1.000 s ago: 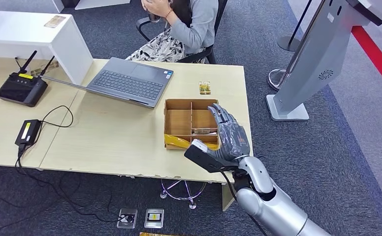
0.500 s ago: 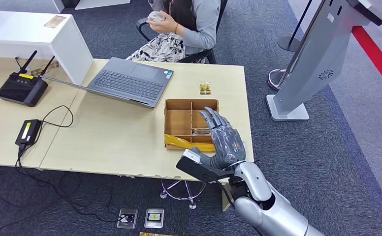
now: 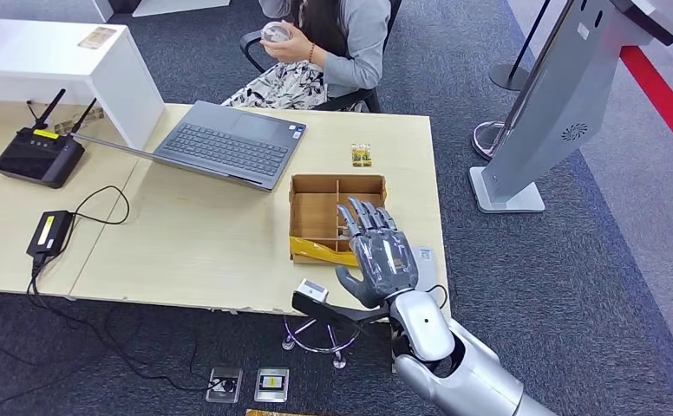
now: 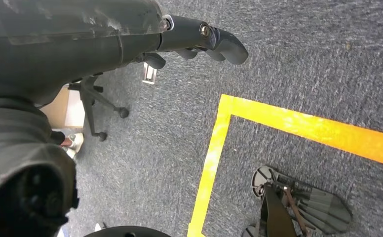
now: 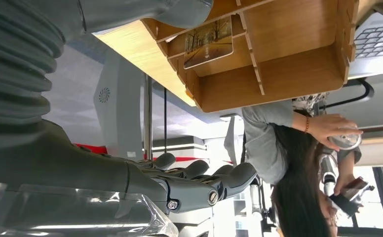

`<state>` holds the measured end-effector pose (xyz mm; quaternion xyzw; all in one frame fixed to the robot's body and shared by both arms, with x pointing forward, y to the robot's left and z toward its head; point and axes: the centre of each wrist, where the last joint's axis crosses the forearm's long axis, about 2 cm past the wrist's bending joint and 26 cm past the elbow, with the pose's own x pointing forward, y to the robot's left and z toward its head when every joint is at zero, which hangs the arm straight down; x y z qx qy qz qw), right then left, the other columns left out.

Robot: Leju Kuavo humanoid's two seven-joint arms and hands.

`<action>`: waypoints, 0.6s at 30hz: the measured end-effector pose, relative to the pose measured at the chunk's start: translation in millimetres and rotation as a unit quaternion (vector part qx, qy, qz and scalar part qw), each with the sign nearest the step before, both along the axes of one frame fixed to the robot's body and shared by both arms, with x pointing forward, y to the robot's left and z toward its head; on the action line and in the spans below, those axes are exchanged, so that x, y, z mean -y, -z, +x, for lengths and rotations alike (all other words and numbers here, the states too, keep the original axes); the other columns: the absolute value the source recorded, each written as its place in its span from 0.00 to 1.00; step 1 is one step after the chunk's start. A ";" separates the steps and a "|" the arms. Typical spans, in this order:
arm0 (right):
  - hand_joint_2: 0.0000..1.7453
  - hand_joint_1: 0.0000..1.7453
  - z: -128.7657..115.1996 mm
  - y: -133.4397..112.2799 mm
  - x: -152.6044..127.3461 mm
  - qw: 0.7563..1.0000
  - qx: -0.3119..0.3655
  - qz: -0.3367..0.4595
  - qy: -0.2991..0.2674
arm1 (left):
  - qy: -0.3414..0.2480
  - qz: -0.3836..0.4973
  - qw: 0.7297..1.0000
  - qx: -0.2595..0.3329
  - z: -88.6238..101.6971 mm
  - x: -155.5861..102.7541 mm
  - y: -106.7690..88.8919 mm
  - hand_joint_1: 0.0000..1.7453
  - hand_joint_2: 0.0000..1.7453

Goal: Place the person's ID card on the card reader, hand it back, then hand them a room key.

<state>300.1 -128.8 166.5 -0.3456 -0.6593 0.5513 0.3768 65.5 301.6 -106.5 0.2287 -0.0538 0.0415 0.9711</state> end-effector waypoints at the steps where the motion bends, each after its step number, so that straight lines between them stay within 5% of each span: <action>1: 1.00 0.00 -0.1 0.3 -1.1 1.000 -0.001 -0.005 0.000 | 0.001 -0.002 1.000 0.001 0.1 0.1 0.0 0.00 0.00; 18: 1.00 0.00 10.3 -0.1 -13.9 0.998 -0.053 -0.033 -0.011 | 0.014 -0.017 1.000 0.008 0.5 -0.1 0.3 0.00 0.00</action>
